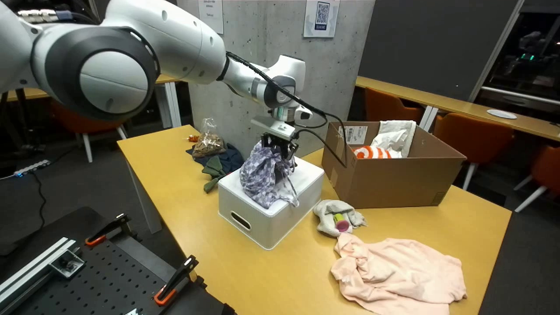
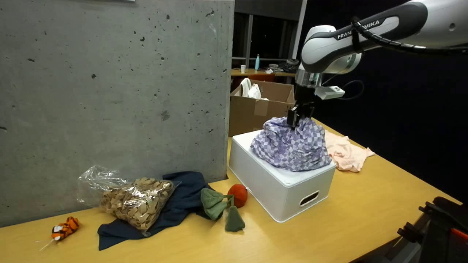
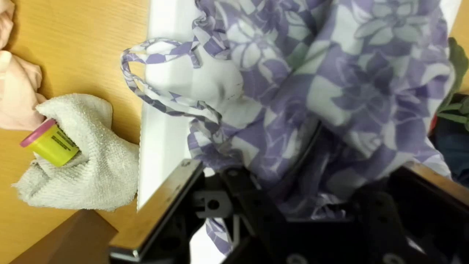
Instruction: Cover the moose toy with the purple cloth, then lift it and put it on the basket
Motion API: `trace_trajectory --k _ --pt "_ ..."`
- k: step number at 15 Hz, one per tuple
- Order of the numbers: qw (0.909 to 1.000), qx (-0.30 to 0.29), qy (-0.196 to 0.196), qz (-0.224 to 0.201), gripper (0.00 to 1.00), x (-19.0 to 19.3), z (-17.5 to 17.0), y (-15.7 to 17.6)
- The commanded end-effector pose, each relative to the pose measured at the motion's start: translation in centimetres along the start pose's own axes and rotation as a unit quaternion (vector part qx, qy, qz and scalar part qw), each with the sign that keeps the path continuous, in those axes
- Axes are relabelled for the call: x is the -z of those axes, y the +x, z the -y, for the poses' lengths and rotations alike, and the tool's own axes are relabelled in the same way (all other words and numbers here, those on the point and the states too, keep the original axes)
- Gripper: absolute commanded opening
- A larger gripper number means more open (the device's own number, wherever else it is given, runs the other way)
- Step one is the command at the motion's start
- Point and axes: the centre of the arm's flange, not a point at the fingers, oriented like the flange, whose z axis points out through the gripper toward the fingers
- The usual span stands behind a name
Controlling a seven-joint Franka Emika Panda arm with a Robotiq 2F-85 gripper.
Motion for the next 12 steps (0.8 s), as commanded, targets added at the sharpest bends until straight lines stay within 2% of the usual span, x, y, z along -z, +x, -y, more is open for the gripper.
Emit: trace_trajectory --k 1,2,3,9,10,12 --pt "1.0000 0.004 -0.001 0.006 0.07 0.6 -0.2 4.1" --pt "1.0000 0.007 0.000 0.004 0.49 0.7 0.0 4.1" --pt "1.0000 0.008 0.000 0.004 0.51 0.7 0.2 4.1" --pt "0.9999 0.011 0.007 0.011 0.94 1.9 0.8 2.9" --pt "0.9999 0.011 0.006 0.010 0.98 2.4 0.9 2.7" --pt "0.9999 0.013 0.003 0.005 1.00 3.7 1.2 1.7"
